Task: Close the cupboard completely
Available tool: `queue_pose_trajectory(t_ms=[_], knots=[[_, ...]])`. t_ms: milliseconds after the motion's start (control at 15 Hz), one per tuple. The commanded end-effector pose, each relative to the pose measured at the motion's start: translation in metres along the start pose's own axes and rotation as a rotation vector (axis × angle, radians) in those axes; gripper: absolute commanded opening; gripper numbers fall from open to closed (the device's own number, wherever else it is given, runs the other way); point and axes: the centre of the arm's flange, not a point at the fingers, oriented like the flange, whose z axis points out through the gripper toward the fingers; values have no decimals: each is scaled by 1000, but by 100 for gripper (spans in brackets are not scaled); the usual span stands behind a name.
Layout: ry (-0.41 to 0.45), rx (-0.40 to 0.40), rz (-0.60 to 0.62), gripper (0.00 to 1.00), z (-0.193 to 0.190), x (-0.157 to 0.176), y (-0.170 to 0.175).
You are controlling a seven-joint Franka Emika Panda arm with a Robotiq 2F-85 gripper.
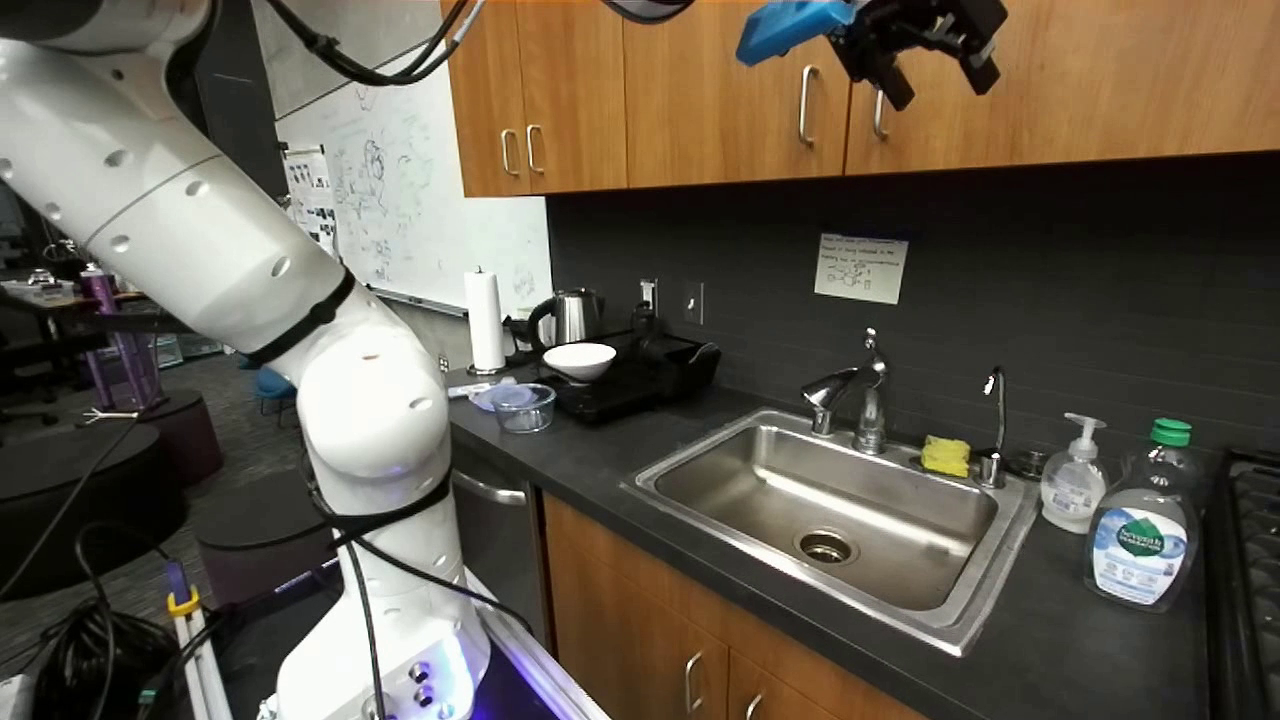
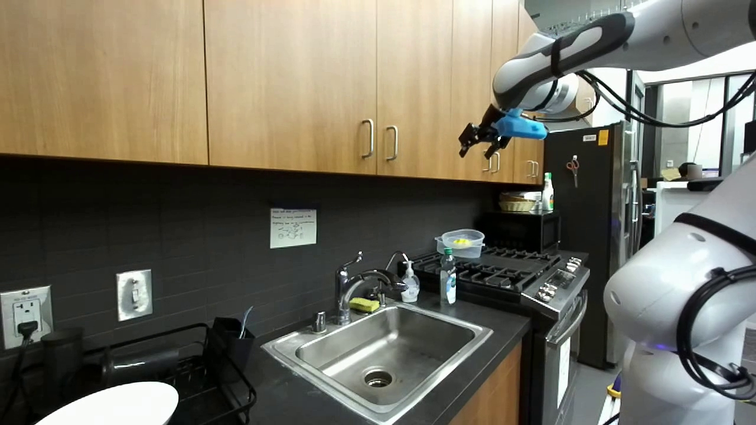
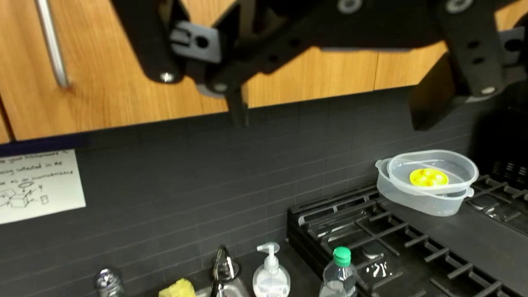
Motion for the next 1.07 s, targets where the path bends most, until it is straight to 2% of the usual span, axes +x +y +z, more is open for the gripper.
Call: queue_pose_trajectory(t_ms=[0,67,133,333,1000], knots=[[-117,19,-47,100,3,2,8],[-145,26,-57,100,6,-1,8],[-105,8,-32,100,5,-6,4],[-135,11,-43,100,7,-10,6],[-138,13,-46,100,8,-10,5]])
